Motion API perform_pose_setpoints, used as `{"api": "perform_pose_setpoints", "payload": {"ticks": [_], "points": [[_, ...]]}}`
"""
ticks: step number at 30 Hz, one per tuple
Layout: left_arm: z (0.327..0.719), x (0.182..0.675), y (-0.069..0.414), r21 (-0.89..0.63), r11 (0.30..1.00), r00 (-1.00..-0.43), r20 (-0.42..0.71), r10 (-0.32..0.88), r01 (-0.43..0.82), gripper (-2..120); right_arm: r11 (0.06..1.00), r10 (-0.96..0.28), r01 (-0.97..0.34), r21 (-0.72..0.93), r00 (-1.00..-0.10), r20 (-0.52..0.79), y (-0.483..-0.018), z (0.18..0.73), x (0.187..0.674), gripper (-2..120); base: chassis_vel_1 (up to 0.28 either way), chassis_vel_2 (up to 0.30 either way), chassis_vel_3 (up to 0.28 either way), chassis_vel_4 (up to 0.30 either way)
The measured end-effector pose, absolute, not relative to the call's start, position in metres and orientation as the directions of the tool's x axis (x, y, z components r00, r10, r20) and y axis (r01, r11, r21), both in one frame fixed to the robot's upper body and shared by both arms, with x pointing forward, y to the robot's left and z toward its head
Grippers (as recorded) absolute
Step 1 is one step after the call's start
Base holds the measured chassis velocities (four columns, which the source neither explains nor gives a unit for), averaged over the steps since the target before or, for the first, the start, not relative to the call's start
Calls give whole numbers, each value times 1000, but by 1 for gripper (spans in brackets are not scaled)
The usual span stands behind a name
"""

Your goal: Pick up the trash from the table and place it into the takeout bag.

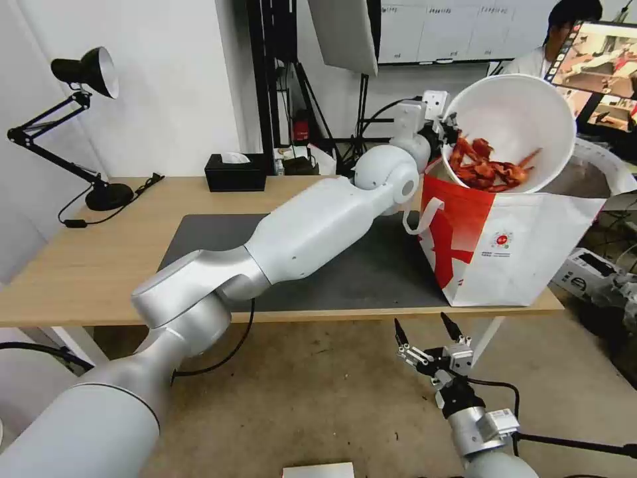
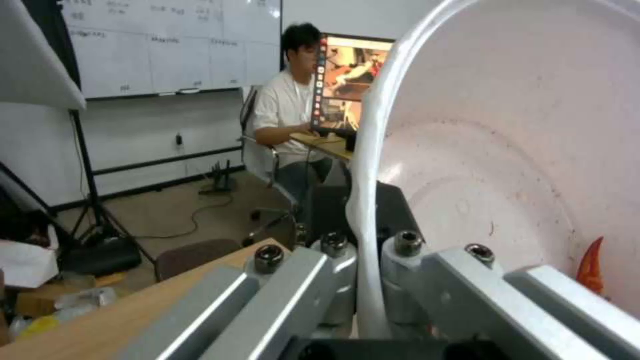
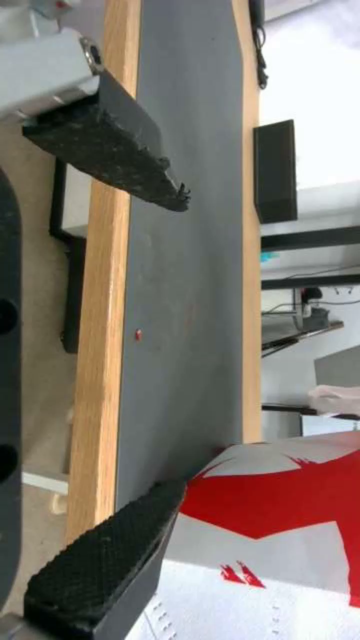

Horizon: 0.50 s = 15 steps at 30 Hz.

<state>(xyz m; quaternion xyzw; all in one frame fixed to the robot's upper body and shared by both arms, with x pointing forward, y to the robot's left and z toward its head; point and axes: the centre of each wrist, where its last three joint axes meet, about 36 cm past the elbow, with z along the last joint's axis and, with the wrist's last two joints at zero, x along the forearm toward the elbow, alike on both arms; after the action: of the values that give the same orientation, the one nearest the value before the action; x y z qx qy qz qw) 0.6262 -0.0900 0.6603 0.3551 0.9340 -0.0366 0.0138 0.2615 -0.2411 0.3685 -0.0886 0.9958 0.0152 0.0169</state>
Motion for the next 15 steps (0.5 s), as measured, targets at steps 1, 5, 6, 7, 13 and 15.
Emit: {"api": "perform_pose_setpoints", "payload": {"ticks": [1,5,6,7,13,15], "points": [[661,627,-90,-51,741,-743,-47,668,669,0,984,-176,-177,27,-984,-36,-241,368,261,100,0,0,0,0],[663,630,-90,-31,734,-734,-23,678,679,0,984,-176,-177,27,-984,-36,-241,368,261,100,0,0,0,0],[663,630,-90,-31,734,-734,-23,678,679,0,984,-176,-177,27,-984,-36,-241,368,261,100,0,0,0,0],[663,631,-89,-26,730,-730,-12,683,683,0,984,-176,-177,27,-984,-36,-241,368,261,100,0,0,0,0],[662,636,-88,0,705,-705,40,708,709,0,984,-176,-177,27,-984,-36,-241,368,261,100,0,0,0,0],[661,638,-88,10,690,-690,56,722,723,0,984,-176,-177,27,-984,-36,-241,368,261,100,0,0,0,0]]}}
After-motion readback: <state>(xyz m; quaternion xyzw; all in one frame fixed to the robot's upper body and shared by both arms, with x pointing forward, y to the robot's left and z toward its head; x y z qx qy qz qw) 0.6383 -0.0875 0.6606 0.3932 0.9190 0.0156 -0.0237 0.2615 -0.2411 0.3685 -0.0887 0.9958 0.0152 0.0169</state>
